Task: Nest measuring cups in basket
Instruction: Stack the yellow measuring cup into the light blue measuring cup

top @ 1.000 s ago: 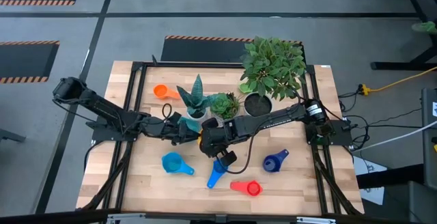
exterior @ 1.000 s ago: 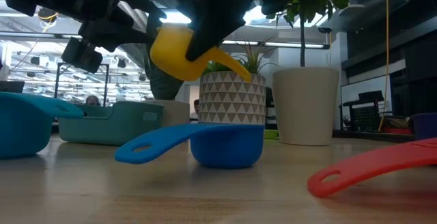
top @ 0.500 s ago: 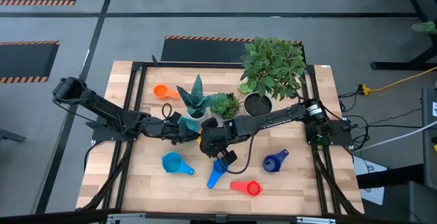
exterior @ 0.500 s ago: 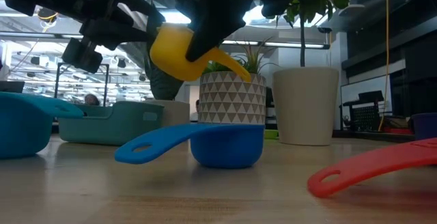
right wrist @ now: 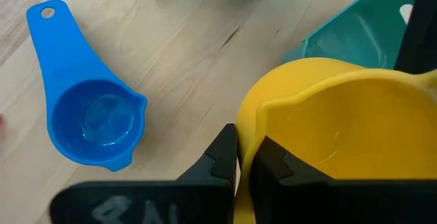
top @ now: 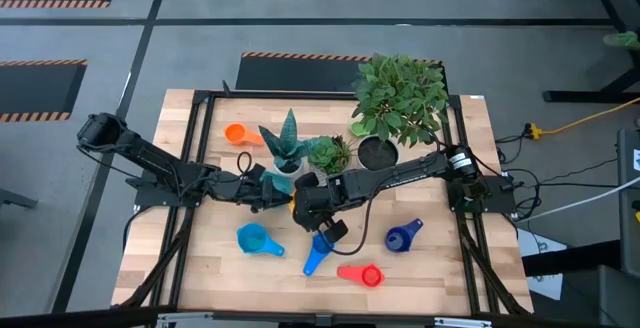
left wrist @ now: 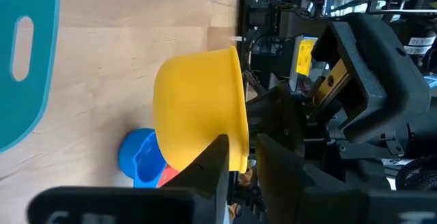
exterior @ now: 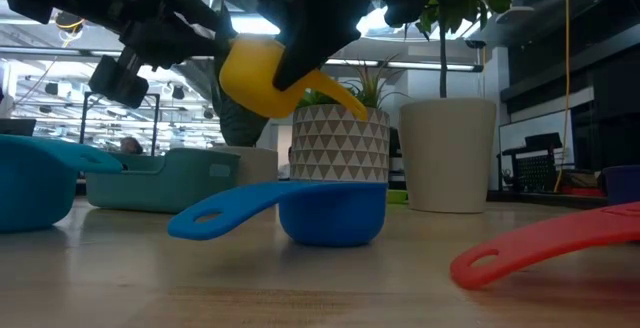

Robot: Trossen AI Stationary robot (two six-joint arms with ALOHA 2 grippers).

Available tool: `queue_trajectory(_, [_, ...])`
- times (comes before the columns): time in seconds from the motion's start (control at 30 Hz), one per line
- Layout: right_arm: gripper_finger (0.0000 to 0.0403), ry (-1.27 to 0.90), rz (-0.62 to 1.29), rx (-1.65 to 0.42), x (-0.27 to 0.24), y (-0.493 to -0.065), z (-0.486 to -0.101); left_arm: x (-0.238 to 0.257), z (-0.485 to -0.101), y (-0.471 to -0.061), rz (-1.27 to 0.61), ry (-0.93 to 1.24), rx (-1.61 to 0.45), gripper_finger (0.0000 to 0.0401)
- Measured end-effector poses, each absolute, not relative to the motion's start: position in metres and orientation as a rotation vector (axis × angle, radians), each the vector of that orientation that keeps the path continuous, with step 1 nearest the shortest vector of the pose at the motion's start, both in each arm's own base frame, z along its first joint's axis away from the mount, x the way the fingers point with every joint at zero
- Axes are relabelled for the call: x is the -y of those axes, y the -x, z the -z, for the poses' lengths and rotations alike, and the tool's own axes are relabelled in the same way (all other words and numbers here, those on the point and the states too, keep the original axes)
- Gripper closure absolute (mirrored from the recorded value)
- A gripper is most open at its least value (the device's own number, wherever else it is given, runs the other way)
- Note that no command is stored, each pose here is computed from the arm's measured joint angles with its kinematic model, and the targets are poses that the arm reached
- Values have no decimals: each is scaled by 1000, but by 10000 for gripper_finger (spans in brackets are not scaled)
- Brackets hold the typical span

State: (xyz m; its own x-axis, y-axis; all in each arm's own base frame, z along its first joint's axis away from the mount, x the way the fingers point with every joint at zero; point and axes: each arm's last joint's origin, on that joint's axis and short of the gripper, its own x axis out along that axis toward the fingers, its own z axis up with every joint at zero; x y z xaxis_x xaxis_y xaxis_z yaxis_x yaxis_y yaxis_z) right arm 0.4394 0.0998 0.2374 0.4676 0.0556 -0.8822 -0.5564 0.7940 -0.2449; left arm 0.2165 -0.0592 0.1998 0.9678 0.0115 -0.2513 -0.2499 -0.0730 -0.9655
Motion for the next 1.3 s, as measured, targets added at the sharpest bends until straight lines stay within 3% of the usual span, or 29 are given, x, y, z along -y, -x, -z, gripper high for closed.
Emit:
queue_trajectory(0.27, [382, 558, -403, -1027, -100, -439, -237, 59, -200, -217, -214, 1633, -181, 394])
queue_trajectory(0.6, [375, 554, -401, -1029, -100, -439, -237, 59, -200, -216, -216, 1619, -186, 397])
queue_trajectory(0.9, [345, 554, -403, -1018, -100, -440, -238, 59, -200, -216, -212, 1598, -192, 398])
queue_trajectory(1.3, [264, 553, -397, -1011, -100, -441, -238, 59, -198, -216, -221, 1593, -207, 399])
